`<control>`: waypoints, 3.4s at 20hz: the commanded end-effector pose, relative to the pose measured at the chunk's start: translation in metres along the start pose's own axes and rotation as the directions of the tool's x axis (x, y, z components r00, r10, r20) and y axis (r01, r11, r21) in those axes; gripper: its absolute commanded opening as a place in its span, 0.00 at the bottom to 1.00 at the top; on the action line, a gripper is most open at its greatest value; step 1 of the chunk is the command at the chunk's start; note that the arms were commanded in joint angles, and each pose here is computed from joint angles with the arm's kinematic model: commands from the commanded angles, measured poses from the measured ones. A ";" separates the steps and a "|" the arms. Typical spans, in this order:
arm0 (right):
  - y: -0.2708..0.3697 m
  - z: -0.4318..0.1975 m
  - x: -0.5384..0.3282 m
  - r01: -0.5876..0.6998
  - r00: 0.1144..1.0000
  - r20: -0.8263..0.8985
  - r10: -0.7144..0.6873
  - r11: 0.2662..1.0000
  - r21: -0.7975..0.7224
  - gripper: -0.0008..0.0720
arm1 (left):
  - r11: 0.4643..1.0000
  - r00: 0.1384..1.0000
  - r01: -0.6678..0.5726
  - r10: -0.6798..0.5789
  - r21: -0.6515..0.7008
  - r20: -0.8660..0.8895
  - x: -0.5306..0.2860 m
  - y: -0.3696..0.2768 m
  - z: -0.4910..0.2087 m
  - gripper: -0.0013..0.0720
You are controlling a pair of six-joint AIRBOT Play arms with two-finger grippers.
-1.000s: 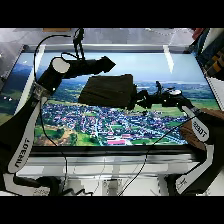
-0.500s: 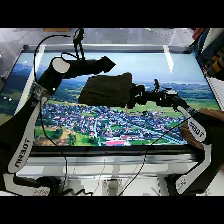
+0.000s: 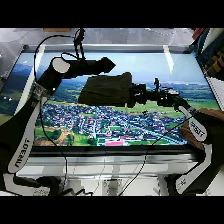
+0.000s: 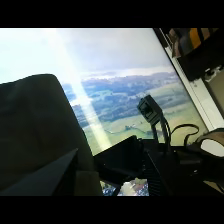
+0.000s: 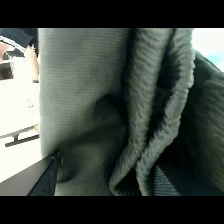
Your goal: Fold the clothes and pants, and hang the long-sleeved shirts on hangers.
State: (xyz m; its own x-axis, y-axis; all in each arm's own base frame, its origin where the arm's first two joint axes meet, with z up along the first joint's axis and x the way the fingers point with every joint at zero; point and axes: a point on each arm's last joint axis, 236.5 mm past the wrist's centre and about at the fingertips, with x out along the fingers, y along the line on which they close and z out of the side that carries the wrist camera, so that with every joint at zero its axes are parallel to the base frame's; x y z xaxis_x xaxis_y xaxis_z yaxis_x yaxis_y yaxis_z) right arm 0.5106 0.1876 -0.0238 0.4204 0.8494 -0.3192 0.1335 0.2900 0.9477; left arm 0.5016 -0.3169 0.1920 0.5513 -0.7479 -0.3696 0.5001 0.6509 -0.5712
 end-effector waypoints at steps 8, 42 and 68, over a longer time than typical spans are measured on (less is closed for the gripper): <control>-0.002 -0.011 -0.002 0.004 0.999 -0.050 -0.005 1.000 -0.026 0.86 | 1.000 1.000 0.002 -0.002 0.001 -0.003 0.000 -0.001 -0.001 0.63; 0.105 0.094 -0.148 0.115 0.918 0.396 0.012 0.948 -0.295 0.04 | 0.971 1.000 -0.026 0.025 0.236 0.006 -0.037 0.017 0.019 0.59; -0.040 -0.188 -0.666 0.586 -0.043 0.271 -0.962 0.195 0.787 0.28 | 0.918 0.990 0.018 -0.071 0.396 0.118 -0.130 -0.078 0.056 0.59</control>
State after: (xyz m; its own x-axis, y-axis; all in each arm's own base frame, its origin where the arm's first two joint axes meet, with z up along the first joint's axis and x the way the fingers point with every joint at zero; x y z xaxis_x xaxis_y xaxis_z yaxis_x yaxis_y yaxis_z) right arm 0.0959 -0.3024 0.1600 0.2400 -0.4293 -0.8707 0.9458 0.3054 0.1102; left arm 0.4308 -0.2646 0.3195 0.5852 -0.7717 -0.2490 0.7318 0.6349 -0.2476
